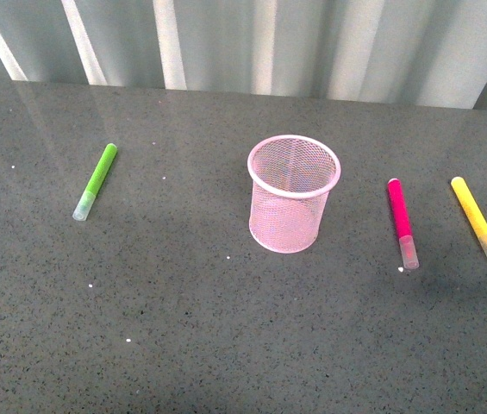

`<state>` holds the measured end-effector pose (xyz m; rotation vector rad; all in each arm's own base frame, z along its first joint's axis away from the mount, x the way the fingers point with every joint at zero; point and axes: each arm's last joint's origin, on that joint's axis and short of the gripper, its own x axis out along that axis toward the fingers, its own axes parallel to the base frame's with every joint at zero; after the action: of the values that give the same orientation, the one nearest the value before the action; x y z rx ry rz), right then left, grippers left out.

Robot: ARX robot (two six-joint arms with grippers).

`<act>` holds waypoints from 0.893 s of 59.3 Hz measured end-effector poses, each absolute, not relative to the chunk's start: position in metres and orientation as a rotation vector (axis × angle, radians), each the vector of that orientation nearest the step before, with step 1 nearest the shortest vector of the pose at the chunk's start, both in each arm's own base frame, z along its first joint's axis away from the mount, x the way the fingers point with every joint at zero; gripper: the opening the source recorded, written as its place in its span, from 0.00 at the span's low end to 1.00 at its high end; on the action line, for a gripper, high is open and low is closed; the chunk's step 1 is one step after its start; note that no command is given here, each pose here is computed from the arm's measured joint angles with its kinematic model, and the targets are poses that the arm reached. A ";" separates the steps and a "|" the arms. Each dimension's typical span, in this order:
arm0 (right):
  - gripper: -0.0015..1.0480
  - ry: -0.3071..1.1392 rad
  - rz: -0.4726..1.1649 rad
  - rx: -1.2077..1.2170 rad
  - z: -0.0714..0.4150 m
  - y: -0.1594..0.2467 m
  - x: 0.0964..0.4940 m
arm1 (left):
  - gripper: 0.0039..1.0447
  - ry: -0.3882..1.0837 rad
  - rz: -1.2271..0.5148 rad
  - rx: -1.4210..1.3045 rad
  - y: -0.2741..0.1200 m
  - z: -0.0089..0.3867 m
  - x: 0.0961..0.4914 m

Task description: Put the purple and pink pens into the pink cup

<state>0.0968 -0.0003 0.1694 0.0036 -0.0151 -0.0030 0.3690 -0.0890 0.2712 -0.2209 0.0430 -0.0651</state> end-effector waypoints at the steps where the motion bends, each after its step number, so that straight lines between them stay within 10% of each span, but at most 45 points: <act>1: 0.93 -0.015 -0.003 0.004 0.169 0.000 0.097 | 0.12 0.005 -0.065 -0.264 -0.090 0.274 0.363; 29: 0.93 -0.015 -0.003 0.004 0.169 0.000 0.097 | 0.12 0.022 -0.332 -0.483 -0.210 0.198 0.309; 53: 0.93 -0.015 -0.003 0.004 0.169 0.000 0.097 | 0.12 0.037 -0.258 -0.452 -0.236 0.146 0.334</act>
<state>0.0968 -0.0003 0.1694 0.0036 -0.0151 -0.0034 0.3336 -0.2358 0.1456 -0.4516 0.0373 -0.2582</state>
